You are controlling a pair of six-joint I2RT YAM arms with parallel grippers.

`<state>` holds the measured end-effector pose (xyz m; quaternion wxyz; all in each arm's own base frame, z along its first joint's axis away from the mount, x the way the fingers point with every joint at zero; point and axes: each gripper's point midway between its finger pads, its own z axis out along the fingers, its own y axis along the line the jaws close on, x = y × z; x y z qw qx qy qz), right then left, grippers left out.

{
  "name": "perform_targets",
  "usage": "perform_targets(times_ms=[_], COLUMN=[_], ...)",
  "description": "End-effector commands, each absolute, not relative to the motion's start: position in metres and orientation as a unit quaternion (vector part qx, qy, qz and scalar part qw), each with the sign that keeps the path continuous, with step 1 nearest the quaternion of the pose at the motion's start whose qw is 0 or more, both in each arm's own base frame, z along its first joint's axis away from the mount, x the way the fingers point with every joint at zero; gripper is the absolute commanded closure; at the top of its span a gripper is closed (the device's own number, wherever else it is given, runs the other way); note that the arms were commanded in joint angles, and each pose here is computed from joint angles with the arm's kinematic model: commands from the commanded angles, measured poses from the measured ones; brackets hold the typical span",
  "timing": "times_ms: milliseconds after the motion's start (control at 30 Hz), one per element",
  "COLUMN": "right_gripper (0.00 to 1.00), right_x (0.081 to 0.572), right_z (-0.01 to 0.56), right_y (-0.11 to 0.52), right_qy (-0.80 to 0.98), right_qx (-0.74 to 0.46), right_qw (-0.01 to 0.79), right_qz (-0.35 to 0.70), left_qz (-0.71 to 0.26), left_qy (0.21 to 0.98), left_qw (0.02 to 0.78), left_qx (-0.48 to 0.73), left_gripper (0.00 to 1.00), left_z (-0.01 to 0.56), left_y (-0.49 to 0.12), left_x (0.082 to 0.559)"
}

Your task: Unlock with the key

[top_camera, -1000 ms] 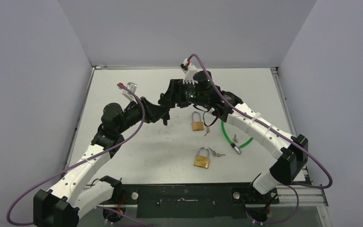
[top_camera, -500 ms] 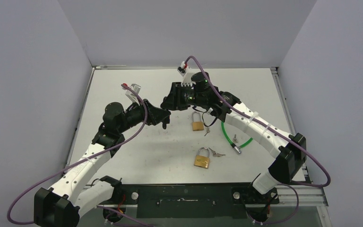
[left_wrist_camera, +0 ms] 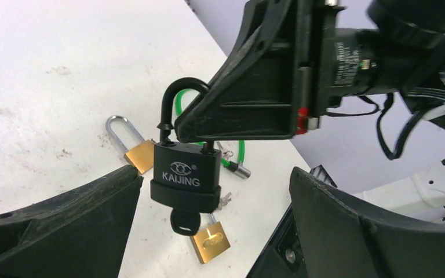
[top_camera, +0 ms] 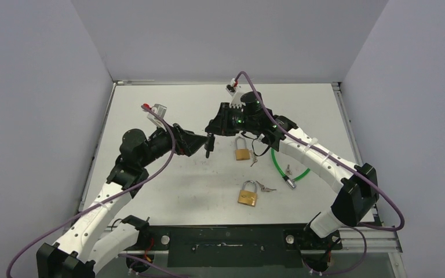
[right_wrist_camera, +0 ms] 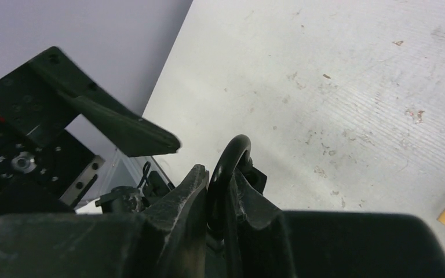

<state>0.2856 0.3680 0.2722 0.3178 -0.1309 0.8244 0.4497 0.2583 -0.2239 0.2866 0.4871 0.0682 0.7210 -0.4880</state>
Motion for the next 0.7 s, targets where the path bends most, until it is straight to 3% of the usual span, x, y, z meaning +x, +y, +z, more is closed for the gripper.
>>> perform_targets(times_ms=[0, 333, 567, 667], right_gripper=[1.0, 1.0, 1.0, 1.0], right_x=[0.291, 0.288, 0.284, 0.283], right_z=[0.339, 0.349, 0.355, 0.356], right_y=[0.366, 0.371, 0.375, 0.376], right_qy=[0.764, 0.751, 0.739, 0.736], right_qx=[-0.12, -0.104, -0.102, -0.101], right_qw=[0.385, 0.377, 0.367, 0.365], right_qz=[0.504, 0.532, 0.556, 0.561], left_qz=[-0.473, -0.497, -0.453, -0.435], left_qy=[0.675, 0.684, 0.722, 0.738], left_qw=[0.561, 0.527, 0.51, 0.504], left_qx=[0.078, 0.089, 0.115, 0.109], left_gripper=[0.03, 0.14, 0.14, 0.28], left_z=[0.332, 0.307, 0.281, 0.271], left_y=[-0.212, -0.233, -0.258, -0.26], left_x=[0.261, 0.256, 0.254, 0.258])
